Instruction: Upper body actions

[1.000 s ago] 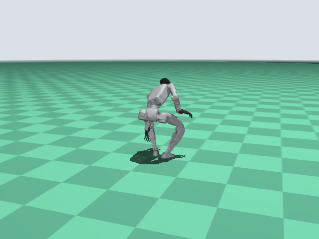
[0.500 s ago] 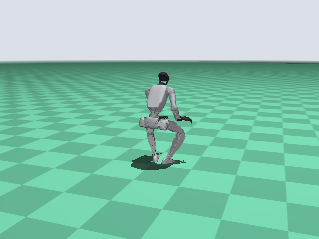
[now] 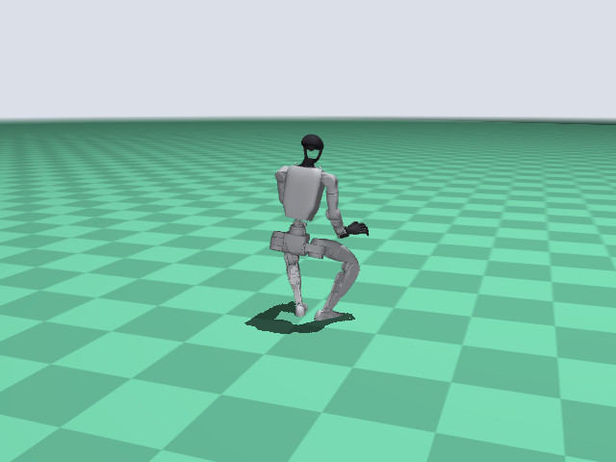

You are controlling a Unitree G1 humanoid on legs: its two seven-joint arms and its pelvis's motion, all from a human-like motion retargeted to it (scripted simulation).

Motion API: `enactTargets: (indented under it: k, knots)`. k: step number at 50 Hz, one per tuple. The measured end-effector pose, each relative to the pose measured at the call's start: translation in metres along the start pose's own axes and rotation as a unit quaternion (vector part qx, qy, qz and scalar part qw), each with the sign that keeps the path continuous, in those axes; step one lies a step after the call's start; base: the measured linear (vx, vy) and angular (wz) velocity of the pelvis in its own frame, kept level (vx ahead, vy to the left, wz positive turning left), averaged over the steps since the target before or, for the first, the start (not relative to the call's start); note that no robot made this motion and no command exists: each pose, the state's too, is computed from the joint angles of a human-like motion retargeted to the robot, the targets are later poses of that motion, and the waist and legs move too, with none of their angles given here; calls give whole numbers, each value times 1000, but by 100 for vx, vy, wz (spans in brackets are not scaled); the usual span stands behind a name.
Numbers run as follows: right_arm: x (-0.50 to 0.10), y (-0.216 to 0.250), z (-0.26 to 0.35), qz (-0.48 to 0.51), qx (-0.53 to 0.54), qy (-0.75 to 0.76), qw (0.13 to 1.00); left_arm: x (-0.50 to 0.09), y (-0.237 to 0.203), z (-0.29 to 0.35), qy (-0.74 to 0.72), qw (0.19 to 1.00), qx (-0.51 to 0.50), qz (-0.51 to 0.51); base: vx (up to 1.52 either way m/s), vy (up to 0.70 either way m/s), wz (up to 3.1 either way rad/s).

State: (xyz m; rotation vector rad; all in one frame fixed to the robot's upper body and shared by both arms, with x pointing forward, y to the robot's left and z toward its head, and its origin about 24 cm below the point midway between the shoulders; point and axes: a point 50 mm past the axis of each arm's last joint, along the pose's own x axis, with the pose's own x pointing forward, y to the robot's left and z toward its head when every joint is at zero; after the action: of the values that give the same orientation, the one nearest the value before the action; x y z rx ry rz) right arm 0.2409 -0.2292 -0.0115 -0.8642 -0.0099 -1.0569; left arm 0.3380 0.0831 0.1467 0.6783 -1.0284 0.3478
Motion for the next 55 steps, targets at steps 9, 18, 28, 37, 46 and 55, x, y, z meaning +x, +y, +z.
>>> enactTargets:
  k: [9, 18, 28, 37, 46, 55]
  knots:
    - [-13, 0, -21, 24, -17, 23, 999, -27, 17, 7, 23, 998, -55, -12, 4, 1, -5]
    - [-19, -4, -35, 26, -22, 36, 999, -91, 28, 12, 59, 993, -68, -70, 4, 1, -6]
    - [-18, -12, -50, 21, -45, 51, 997, -158, 15, 10, 32, 976, -16, -216, 0, 1, 0]
    - [-21, -10, -46, 33, -49, 42, 997, -186, 15, 3, 46, 969, 25, -242, 1, -1, -1]
    - [-26, -5, -39, 40, -39, 39, 998, -202, 26, 7, 67, 975, 53, -206, 3, -7, -9]
    - [-28, -3, -36, 46, -32, 36, 998, -205, 30, 4, 86, 974, 56, -201, 0, -1, -1]
